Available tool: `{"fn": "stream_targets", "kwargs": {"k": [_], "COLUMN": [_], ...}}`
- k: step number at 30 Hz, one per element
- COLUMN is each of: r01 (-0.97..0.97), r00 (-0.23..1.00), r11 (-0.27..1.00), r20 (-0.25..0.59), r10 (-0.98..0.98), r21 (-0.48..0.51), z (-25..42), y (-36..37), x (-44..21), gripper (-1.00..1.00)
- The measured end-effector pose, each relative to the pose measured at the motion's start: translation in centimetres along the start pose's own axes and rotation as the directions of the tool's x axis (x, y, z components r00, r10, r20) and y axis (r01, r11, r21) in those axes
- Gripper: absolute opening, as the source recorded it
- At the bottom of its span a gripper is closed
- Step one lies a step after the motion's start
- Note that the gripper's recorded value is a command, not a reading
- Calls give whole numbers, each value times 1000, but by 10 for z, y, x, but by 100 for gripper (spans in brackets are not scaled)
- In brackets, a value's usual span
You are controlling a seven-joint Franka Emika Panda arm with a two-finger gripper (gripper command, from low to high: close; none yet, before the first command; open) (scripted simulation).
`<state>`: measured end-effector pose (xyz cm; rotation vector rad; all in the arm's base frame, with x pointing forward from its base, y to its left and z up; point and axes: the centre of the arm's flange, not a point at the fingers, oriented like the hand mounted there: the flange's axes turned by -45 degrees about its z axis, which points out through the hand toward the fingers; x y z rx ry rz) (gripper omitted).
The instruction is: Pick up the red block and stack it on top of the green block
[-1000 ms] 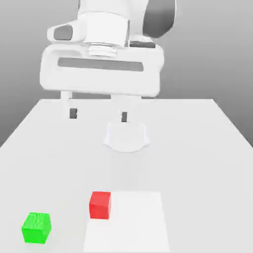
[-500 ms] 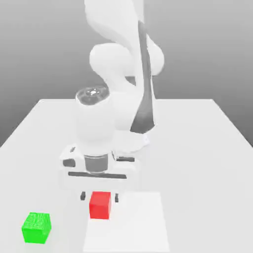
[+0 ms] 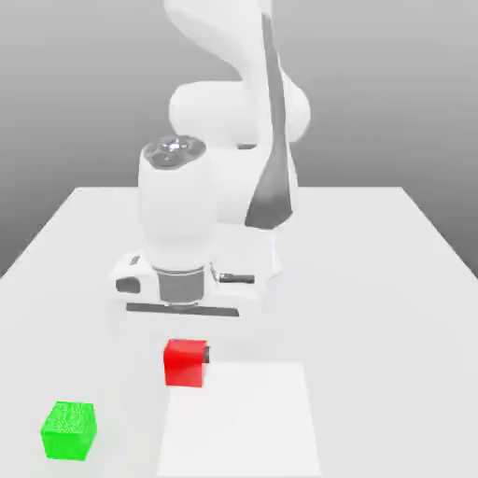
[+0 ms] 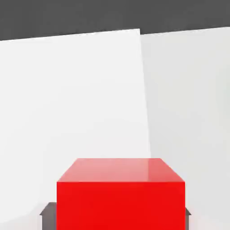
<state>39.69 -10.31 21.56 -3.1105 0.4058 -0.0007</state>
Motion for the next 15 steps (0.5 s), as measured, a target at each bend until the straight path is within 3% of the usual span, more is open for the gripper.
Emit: {"fn": "stream_targets", "kwargs": {"k": [7, 11, 12, 15], "r01": [-480, -534, -536, -536], "r00": [877, 846, 844, 844], "r11": [877, 846, 844, 844], "r20": [-1, -3, -3, -3], "r10": [480, 534, 536, 536], "r21": [-1, -3, -3, -3], "z": [-27, 14, 26, 26], "y": [89, 102, 102, 102], "x": [66, 74, 74, 74], "gripper": [-100, -100, 100, 100]}}
